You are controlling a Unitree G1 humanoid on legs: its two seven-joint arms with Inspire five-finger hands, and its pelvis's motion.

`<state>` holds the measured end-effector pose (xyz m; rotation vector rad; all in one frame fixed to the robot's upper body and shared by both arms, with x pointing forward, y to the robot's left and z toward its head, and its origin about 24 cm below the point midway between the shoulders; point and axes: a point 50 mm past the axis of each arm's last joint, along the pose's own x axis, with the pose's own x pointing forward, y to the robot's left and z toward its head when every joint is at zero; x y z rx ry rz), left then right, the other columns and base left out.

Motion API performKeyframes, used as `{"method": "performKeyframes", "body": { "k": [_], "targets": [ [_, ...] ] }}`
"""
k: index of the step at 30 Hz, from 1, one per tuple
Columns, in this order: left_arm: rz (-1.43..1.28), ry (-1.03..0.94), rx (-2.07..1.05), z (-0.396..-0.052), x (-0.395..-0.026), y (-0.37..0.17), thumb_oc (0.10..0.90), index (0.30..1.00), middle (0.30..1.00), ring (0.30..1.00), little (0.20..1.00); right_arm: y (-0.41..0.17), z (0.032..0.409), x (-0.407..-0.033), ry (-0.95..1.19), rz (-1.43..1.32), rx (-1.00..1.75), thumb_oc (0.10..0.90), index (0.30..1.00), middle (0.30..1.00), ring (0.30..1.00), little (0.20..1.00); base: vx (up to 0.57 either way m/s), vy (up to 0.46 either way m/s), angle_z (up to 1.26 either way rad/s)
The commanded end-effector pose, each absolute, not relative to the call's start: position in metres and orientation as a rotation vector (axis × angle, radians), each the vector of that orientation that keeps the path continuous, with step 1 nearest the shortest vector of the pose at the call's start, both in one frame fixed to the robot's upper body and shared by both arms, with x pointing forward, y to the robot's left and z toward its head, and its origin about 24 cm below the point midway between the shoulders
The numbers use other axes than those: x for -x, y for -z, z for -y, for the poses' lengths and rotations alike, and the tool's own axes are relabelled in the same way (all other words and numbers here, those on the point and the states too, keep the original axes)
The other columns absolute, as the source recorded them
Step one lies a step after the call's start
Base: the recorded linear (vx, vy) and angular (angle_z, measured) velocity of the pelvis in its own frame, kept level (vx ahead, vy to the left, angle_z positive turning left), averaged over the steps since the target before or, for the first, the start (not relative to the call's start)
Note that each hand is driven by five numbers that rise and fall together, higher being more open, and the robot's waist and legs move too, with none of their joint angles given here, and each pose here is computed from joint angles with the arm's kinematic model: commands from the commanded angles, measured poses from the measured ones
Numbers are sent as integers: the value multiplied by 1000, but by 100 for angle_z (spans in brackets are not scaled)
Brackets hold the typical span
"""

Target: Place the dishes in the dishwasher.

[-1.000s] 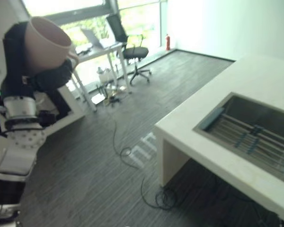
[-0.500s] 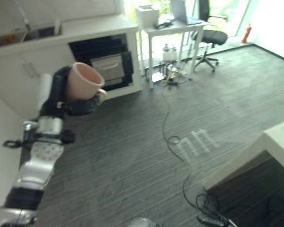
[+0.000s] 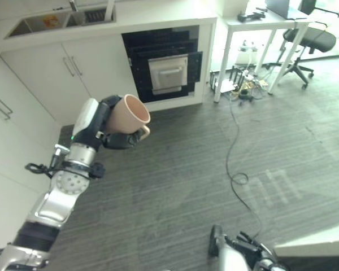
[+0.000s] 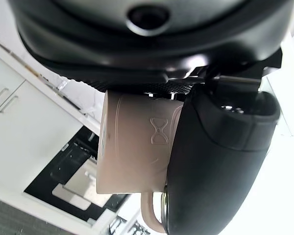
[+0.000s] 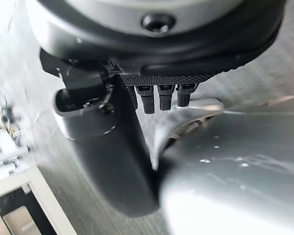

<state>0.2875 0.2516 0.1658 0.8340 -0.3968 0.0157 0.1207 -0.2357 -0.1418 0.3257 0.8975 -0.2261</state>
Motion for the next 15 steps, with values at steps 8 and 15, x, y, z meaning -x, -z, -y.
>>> {"method": "performKeyframes", "body": {
  "k": [8, 15],
  "targets": [
    [707, -204, -890, -269, -266, -234, 400, 300, 300, 300, 300, 134, 262, -120, 132, -901, -189, 800, 900, 900, 900, 900, 399, -342, -46],
    [731, -236, -882, -257, -260, -222, 400, 300, 300, 300, 300, 135, 257, -129, 119, -879, -177, 800, 900, 900, 900, 900, 360, 52, -76]
  ]
}}
